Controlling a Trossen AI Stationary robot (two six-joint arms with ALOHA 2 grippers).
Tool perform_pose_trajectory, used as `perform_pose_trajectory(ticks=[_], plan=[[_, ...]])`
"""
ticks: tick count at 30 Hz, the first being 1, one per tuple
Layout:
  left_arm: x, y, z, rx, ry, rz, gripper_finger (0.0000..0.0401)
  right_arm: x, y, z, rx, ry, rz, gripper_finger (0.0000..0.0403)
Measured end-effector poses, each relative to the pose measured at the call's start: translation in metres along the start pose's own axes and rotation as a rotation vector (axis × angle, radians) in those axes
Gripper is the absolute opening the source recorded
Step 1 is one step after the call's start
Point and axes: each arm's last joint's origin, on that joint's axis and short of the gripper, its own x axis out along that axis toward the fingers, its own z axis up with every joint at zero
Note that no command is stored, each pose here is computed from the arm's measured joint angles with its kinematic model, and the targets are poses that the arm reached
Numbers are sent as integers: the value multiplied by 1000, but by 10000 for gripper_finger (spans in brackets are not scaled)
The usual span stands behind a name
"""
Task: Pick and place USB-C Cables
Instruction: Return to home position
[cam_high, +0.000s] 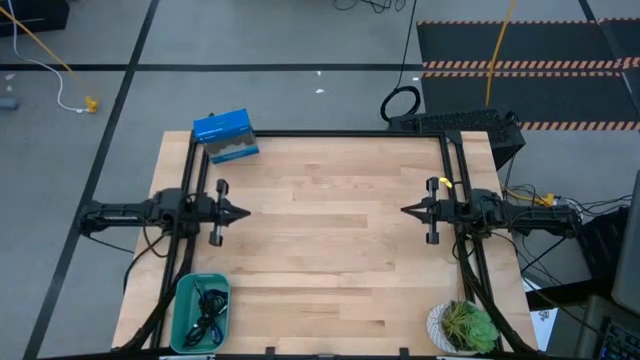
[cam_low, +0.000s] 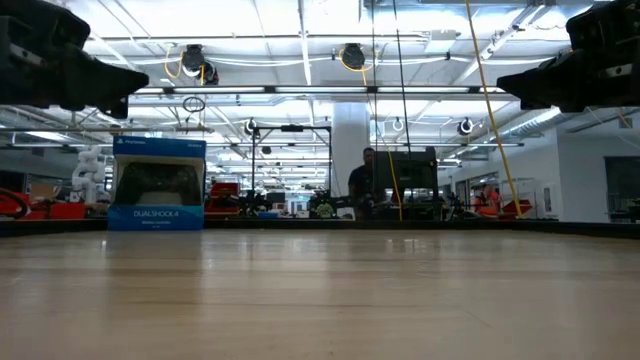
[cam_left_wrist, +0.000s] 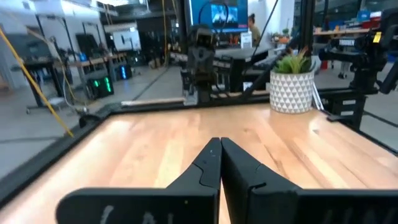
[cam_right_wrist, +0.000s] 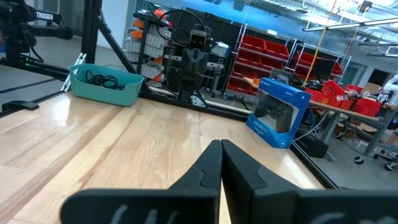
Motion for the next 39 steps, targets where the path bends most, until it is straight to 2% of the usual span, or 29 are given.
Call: perform_pose_trajectory(ticks=[5, 19, 39], plan=[[2, 0, -4, -50, 42, -3, 5, 0, 0, 0, 0, 4, 1, 0], [4, 0, -7, 1, 82, -4, 5, 0, 0, 0, 0, 4, 1, 0], [4, 0, -7, -2, 81, -3, 5, 0, 0, 0, 0, 4, 1, 0]])
